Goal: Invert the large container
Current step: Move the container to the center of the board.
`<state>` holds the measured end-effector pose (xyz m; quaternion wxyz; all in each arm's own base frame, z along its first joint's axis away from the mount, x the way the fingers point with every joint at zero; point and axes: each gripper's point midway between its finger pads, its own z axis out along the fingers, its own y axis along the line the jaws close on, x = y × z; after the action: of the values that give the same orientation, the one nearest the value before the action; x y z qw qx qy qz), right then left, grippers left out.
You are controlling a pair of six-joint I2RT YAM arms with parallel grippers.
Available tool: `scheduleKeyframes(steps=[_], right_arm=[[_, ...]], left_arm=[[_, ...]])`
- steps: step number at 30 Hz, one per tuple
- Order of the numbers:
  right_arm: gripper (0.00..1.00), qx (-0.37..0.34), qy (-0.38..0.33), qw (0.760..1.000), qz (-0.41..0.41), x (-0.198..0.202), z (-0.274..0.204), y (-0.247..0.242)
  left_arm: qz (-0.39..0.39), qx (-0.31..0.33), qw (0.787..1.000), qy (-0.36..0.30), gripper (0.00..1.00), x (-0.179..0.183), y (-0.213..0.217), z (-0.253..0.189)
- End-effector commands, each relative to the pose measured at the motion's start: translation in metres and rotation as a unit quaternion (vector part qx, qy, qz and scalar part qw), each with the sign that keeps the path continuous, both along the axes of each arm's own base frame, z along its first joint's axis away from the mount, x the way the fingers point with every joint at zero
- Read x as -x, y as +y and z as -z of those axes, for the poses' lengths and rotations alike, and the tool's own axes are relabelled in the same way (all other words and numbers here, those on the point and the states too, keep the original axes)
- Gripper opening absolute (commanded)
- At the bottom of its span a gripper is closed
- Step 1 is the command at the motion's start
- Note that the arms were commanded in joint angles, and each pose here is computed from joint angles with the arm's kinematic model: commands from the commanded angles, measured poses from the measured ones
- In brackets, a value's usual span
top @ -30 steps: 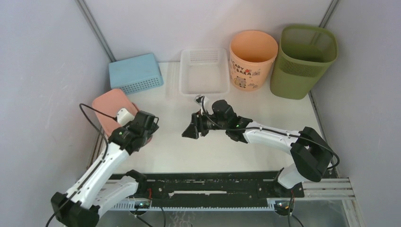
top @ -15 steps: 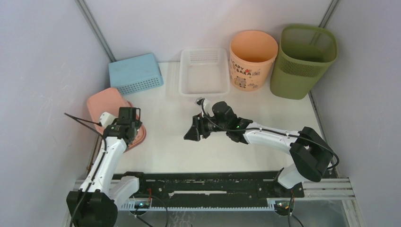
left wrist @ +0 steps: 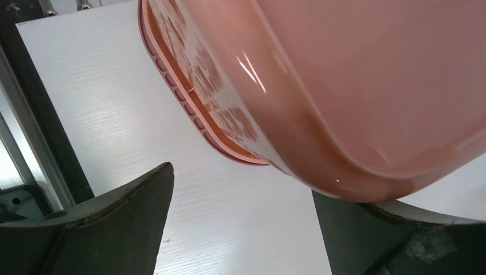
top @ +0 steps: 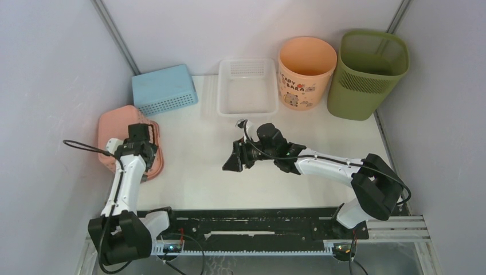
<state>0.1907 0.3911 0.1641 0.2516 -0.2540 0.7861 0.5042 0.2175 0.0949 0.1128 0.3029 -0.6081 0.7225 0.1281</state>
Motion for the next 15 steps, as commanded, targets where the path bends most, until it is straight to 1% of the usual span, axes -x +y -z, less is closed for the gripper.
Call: scheduleKeyframes(steps=[1,5,9,11,15], right_arm=[[0.61,-0.005,-0.020,1.000,-0.003,0.001,-0.008,-0.001],[0.61,0.004,-0.024,1.000,-0.002,0.002,-0.007,-0.004],[0.61,0.011,-0.025,1.000,0.000,0.001,-0.005,-0.006],[0.61,0.014,-0.025,1.000,0.002,0.001,-0.004,-0.008],[0.62,0.024,-0.028,0.999,0.008,0.000,-0.004,-0.013]], left_arm=[[-0.043,-0.026,0.998,-0.046,0.91,-0.025,0.026,-0.030],[-0.055,-0.029,0.997,-0.044,0.91,-0.032,0.035,-0.031],[-0.060,-0.041,0.996,-0.055,0.91,-0.043,0.042,-0.034],[-0.057,-0.050,0.995,-0.068,0.90,-0.053,0.047,-0.037],[-0.045,-0.063,0.994,-0.073,0.90,-0.069,0.055,-0.045]])
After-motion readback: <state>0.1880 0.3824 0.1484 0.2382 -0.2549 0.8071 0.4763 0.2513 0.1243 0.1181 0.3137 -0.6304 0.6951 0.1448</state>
